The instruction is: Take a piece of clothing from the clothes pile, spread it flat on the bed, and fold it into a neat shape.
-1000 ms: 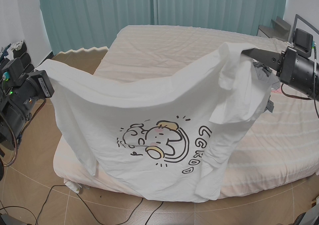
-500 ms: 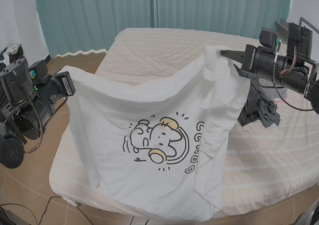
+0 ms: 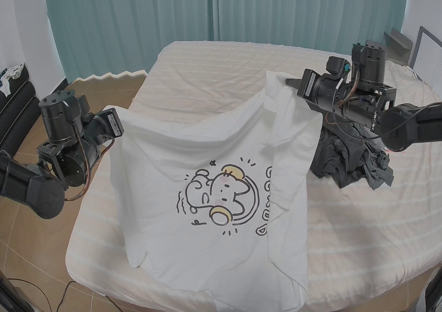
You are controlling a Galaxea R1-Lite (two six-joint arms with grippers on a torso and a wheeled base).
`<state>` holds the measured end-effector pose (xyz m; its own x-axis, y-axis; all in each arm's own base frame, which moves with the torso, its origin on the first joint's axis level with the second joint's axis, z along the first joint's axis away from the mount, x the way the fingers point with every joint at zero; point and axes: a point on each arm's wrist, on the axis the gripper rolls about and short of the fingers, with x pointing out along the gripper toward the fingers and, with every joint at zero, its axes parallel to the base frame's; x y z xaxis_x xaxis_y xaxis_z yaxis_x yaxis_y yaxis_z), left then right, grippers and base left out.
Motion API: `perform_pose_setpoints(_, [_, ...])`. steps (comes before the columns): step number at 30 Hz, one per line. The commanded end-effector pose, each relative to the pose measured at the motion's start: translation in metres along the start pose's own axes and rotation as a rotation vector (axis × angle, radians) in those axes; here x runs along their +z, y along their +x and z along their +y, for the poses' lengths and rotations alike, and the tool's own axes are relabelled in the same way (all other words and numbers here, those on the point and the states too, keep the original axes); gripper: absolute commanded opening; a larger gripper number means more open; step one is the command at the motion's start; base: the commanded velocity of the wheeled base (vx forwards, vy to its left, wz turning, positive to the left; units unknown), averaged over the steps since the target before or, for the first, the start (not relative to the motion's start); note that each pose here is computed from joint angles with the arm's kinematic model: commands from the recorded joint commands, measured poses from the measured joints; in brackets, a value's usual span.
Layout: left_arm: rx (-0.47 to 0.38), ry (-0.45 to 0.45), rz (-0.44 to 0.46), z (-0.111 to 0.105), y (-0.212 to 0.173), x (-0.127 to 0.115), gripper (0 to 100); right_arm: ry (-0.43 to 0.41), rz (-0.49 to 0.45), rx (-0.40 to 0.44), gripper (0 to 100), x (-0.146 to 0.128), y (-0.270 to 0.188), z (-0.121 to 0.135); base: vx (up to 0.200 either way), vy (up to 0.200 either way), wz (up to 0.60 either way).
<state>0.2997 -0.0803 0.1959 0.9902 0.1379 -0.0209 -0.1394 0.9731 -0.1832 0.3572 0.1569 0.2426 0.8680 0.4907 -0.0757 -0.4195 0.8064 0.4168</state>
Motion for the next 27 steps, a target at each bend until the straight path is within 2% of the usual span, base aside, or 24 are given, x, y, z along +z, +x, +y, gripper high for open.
perform_pose_setpoints(1, [0.021,0.01,0.056,-0.001,0.022,-0.024,0,0.08,0.018,-0.057,0,-0.016,0.033,-0.021,0.0,0.0,0.0])
perform_pose_setpoints(5, [0.035,0.014,0.078,0.0,0.033,-0.034,0,0.152,0.023,-0.08,0,-0.022,0.046,-0.034,0.0,0.0,0.0])
perform_pose_setpoints(9, [0.064,-0.029,0.075,0.002,0.052,-0.041,0,0.206,0.016,-0.105,0,-0.027,0.062,-0.051,0.0,0.0,0.0])
perform_pose_setpoints(12, [0.075,-0.045,0.076,0.004,0.059,-0.044,0,0.228,0.006,-0.107,0,-0.026,0.068,-0.057,0.2,0.0,0.0])
perform_pose_setpoints(13, [0.082,-0.058,0.089,0.004,0.065,-0.051,0,0.248,0.012,-0.113,0,-0.032,0.076,-0.063,0.2,0.0,0.0])
perform_pose_setpoints(21, [0.103,-0.068,0.079,0.008,0.085,-0.068,0,0.262,0.007,-0.111,0,-0.04,0.093,-0.072,0.2,0.0,0.0])
perform_pose_setpoints(27, [0.104,-0.064,0.082,0.008,0.091,-0.079,0,0.281,0.042,-0.127,0,-0.047,0.096,-0.074,0.0,0.0,0.0])
